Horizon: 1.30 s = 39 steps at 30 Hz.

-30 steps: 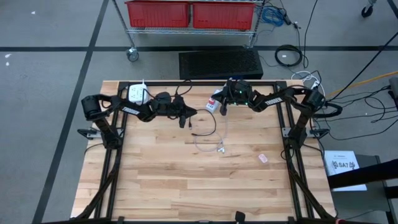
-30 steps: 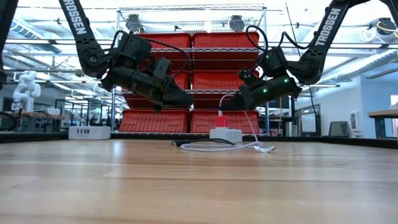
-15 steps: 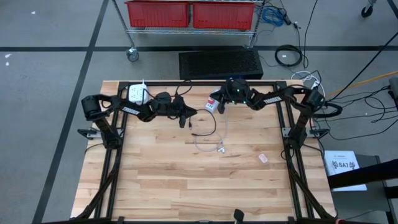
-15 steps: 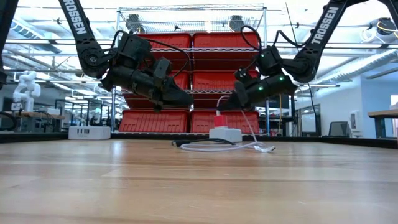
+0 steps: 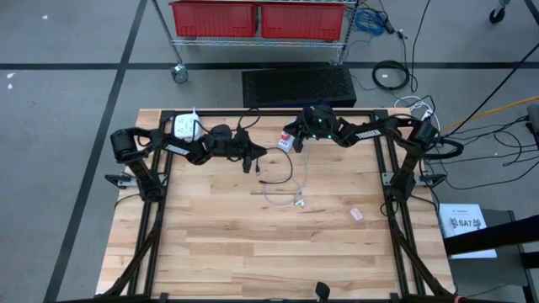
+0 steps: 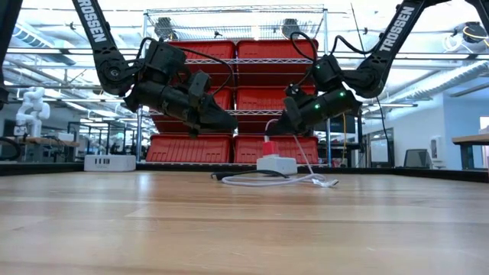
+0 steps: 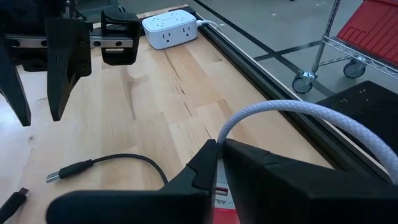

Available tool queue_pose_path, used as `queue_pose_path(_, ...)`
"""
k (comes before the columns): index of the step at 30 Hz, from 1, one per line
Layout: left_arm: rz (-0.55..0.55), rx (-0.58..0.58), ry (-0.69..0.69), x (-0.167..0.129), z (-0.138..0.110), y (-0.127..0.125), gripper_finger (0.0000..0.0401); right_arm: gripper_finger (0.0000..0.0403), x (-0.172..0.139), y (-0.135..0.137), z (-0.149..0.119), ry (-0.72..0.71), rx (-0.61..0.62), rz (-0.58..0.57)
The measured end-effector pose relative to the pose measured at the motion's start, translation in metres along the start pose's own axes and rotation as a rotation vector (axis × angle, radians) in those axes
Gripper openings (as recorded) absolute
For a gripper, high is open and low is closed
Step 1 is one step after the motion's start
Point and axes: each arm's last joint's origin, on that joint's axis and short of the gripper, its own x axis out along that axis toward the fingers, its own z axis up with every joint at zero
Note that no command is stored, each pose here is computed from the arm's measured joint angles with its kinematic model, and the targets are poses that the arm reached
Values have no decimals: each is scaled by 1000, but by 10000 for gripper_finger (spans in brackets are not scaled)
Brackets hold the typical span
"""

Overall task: Insert USB
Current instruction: Insert the purple charger cable into the red charger adapter

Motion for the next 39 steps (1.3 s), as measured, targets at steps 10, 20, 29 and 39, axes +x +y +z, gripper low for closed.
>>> queue_pose_path(10,0,-2,0,0,0,0,75,72,0,0,0,5,32,6)
queue_pose_path(20,-1,-6,-3,0,0,0,75,87,-2,-1,-1,21,43,-27)
queue_pose_path(29,-1,-6,-3,0,0,0,75,94,-4,0,0,27,60,-25)
queue_pose_path(39,-1,-5,-3,0,0,0,75,163,-21,3,10,78,75,-58)
